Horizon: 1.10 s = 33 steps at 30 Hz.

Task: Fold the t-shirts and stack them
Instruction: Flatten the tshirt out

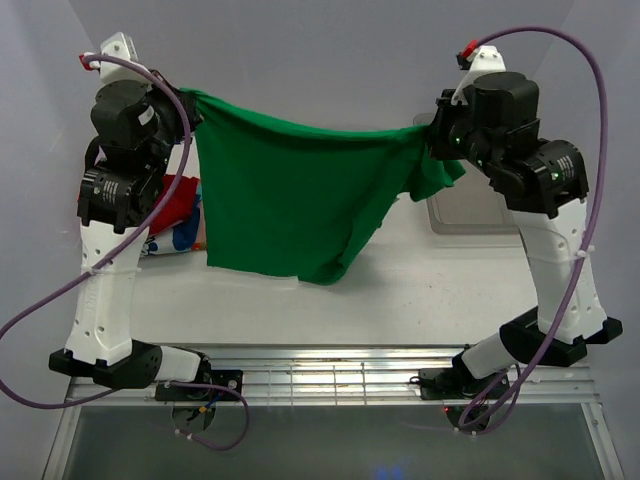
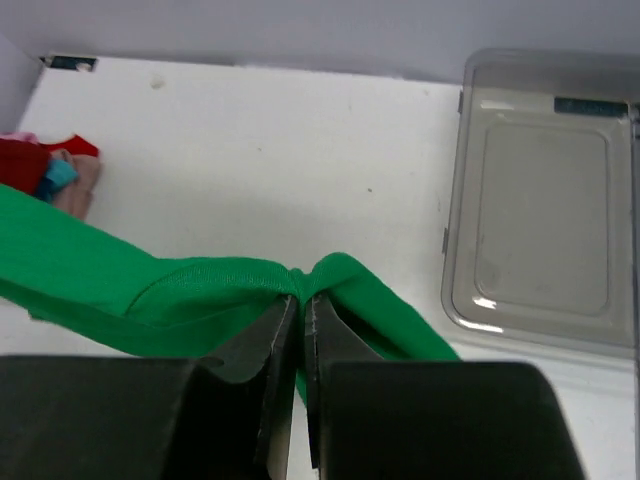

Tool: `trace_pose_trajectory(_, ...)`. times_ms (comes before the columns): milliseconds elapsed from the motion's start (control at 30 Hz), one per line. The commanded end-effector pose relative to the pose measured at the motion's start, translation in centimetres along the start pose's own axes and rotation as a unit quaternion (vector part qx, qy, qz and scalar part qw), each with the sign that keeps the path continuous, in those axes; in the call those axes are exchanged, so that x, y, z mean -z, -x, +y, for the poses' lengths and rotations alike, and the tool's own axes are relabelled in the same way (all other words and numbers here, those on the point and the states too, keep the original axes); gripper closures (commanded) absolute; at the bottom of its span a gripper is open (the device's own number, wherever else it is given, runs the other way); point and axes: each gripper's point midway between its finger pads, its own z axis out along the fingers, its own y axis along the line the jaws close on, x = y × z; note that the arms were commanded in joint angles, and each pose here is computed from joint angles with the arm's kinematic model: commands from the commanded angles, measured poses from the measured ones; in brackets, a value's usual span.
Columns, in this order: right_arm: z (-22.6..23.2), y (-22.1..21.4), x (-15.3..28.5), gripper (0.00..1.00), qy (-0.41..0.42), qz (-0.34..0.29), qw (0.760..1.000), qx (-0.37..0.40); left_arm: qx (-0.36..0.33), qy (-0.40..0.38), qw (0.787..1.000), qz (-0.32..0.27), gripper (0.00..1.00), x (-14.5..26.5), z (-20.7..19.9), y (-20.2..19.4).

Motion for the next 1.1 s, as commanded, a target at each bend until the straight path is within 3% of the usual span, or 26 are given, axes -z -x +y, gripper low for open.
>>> trace_pose_trajectory(0,1.0,4.4,4.2,0.92,0.053,-0.092,0.994,0.007,0.021,-0.081,0.996,-0.043,1.0,3.5,-3.8,5.0)
trace_pose_trajectory(33,1.1,5.4,6.9,0.92,0.073,-0.129,0.989,0.003,0.026,-0.09,0.994,-0.052,1.0,4.2,-4.1,5.8)
trace_pose_trajectory(167,1.7,6.9,10.8,0.92,0.119,-0.189,0.975,0.009,0.045,-0.13,0.986,-0.097,1.0,8.8,-4.8,9.4)
trace_pose_trajectory(300,1.8,6.2,12.9,0.92,0.137,-0.177,0.974,0.024,0.044,-0.157,0.983,-0.079,1.0,11.1,-4.9,8.6)
trace_pose_trajectory(500,2.7,-0.8,13.3,0.92,0.185,-0.069,0.98,-0.013,0.048,-0.125,0.991,0.022,1.0,12.1,-2.2,2.1)
trace_pose_trajectory(600,2.4,-1.4,15.8,0.92,0.195,-0.073,0.977,-0.041,0.055,-0.11,0.991,0.05,1.0,13.5,-0.8,0.1)
trace_pose_trajectory(733,3.1,1.1,19.2,0.92,0.224,-0.101,0.967,-0.065,0.064,-0.094,0.992,0.061,1.0,14.7,-0.1,0.2)
trace_pose_trajectory(867,4.5,-0.1,16.1,0.92,0.238,-0.062,0.966,-0.077,0.054,-0.079,0.991,0.093,1.0,12.4,-0.5,-1.0)
trace_pose_trajectory(1067,3.8,-4.7,5.9,0.92,0.145,0.06,0.986,-0.065,0.02,-0.023,0.968,0.249,1.0,5.6,0.3,-10.5)
